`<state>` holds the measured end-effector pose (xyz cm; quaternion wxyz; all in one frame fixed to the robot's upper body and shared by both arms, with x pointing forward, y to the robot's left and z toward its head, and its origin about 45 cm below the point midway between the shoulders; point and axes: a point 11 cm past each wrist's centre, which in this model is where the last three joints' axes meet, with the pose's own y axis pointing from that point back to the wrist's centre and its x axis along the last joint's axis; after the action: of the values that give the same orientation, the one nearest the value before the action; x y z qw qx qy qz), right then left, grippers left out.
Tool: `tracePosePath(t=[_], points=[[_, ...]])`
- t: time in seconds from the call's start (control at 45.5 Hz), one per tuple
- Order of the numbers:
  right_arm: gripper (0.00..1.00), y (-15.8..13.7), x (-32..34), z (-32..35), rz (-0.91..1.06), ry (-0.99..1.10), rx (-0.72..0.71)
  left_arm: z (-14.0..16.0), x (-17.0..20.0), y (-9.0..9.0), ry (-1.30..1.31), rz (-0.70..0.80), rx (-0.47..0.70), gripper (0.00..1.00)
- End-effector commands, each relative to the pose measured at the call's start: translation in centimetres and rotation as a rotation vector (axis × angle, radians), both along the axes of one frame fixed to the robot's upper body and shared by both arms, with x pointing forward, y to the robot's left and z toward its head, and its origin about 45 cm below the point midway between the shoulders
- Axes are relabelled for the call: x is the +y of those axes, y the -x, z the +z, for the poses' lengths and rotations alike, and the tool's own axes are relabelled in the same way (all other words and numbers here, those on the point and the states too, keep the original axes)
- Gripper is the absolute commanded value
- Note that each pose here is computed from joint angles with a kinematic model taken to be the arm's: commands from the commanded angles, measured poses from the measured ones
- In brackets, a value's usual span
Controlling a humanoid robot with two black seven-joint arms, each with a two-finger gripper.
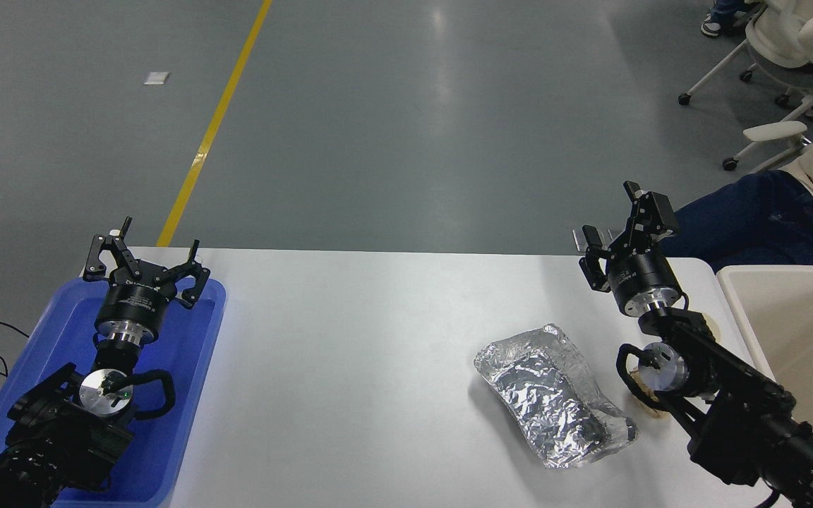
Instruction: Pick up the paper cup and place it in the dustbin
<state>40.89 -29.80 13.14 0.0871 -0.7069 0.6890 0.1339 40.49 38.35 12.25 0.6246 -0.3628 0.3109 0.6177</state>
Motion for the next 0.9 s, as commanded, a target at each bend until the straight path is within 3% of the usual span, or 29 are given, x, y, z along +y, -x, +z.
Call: tracePosePath(t=[0.0, 0.879], points=[[1.00, 0.3, -0.4, -0.2, -0.005, 0.005, 0.004, 0.0, 0.0, 0.0, -0.003, -0.003, 0.002, 1.00], [1.00, 0.1, -1.5, 0.1, -0.036, 0.007, -0.003, -0.1, -0.1, 0.0, -0.003, -0.005, 0.002, 1.00]])
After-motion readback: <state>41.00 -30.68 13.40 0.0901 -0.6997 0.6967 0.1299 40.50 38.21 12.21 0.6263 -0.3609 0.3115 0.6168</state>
